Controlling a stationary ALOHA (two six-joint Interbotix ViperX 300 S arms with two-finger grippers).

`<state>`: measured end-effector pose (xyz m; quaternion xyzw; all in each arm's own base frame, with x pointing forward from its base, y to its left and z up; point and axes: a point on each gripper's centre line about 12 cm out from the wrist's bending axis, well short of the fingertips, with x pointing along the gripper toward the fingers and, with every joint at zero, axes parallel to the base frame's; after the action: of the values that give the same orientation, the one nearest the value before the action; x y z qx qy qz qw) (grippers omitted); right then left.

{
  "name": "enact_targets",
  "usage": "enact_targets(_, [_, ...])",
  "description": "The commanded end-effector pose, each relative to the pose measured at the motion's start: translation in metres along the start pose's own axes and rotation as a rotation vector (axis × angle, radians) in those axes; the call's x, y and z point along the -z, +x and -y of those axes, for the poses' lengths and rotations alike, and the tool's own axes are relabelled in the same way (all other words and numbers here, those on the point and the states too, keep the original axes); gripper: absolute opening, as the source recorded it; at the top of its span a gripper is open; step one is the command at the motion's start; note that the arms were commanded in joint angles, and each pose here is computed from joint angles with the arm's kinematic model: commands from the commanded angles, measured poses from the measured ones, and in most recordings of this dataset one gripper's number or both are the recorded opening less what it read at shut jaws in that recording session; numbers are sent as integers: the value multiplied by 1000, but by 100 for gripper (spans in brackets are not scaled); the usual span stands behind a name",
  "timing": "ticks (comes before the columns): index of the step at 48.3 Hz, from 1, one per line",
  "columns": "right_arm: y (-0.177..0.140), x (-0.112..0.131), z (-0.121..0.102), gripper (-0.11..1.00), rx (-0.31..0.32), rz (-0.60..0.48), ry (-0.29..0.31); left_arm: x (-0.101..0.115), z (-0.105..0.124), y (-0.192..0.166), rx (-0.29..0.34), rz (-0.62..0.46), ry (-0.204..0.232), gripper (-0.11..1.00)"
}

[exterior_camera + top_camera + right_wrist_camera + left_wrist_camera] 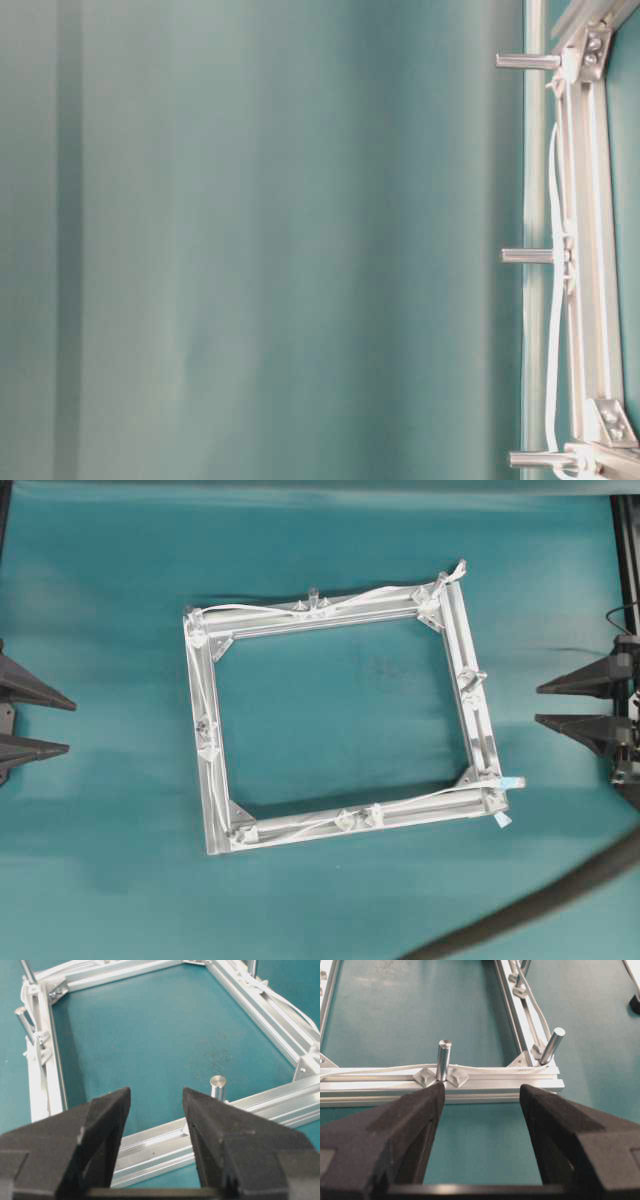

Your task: Move the cable alternately left and right between 8 pins so it hooks onto each one.

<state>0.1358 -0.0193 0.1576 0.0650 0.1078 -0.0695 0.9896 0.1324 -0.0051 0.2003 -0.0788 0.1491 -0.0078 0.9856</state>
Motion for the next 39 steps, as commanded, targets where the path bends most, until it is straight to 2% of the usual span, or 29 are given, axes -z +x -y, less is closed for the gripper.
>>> enact_targets(1, [0,-3,-2,51,-17,13,2,-4,1,0,3,9,-1,64])
enact_targets(8, [-2,-1,-6,51,-46,18,-6,-4,1,0,3,7,-2,64])
enact_targets(18, [-2,2,-6,51,-45,11,-8,-5,1,0,3,10,-2,64])
enact_targets(29, [-3,7,0,51,5,-43,-30,-4,1,0,3,7,-2,64])
enact_targets(39, [-6,0,3,51,40,-22,-33,-5,1,0,3,9,-2,64])
